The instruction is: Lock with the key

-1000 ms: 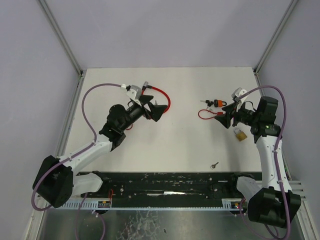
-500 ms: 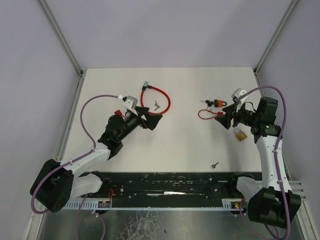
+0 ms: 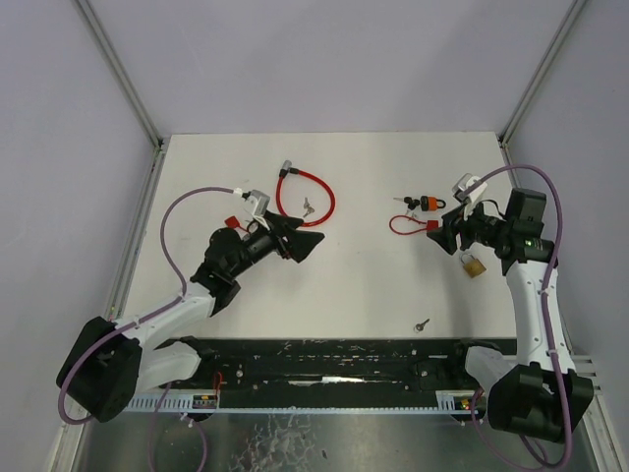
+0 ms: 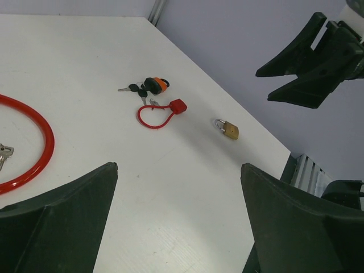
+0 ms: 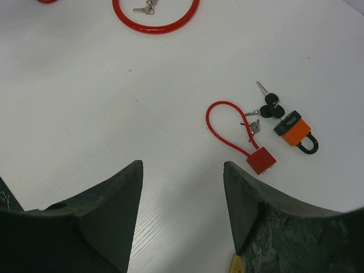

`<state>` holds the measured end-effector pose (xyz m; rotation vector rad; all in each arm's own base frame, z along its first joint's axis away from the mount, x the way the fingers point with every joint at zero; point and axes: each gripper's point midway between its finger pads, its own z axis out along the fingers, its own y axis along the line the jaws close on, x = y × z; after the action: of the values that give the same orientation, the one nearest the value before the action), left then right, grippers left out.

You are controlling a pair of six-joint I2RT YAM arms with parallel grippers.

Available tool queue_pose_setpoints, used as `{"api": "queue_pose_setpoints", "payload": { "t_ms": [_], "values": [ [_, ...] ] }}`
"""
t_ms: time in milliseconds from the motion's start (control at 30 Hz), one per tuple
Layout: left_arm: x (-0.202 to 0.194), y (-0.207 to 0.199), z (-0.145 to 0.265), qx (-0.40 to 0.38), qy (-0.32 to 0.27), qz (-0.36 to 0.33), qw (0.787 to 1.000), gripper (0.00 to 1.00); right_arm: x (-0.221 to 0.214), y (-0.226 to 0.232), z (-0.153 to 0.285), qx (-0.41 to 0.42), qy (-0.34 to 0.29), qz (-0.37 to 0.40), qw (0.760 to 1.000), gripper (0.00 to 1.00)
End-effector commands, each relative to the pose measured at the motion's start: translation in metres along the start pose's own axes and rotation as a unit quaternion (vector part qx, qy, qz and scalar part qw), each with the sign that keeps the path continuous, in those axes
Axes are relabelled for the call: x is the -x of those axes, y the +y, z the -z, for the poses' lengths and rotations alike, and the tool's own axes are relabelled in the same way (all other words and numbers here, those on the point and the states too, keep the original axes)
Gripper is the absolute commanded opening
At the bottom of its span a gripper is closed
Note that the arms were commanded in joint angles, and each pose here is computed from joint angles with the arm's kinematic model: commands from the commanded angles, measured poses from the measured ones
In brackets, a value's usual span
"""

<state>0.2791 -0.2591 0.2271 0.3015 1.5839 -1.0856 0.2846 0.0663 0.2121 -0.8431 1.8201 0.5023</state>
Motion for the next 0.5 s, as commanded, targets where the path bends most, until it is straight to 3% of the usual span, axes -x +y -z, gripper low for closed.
{"api": "queue_pose_setpoints", "payload": {
  "t_ms": [0, 467],
  "values": [
    [0.011, -0.012, 0.008, -0.022, -0.019, -0.007, 1.000, 0.87, 0.011, -0.008, 0.010, -0.015, 0.015, 0.022, 1.000, 0.66],
    [-0.022, -0.010, 0.036, -0.021, -0.004, 0.059, 0.998, 0.88, 0.003, 0.017, 0.028, -0.009, 0.038, 0.049, 0.998, 0.70]
  ]
}}
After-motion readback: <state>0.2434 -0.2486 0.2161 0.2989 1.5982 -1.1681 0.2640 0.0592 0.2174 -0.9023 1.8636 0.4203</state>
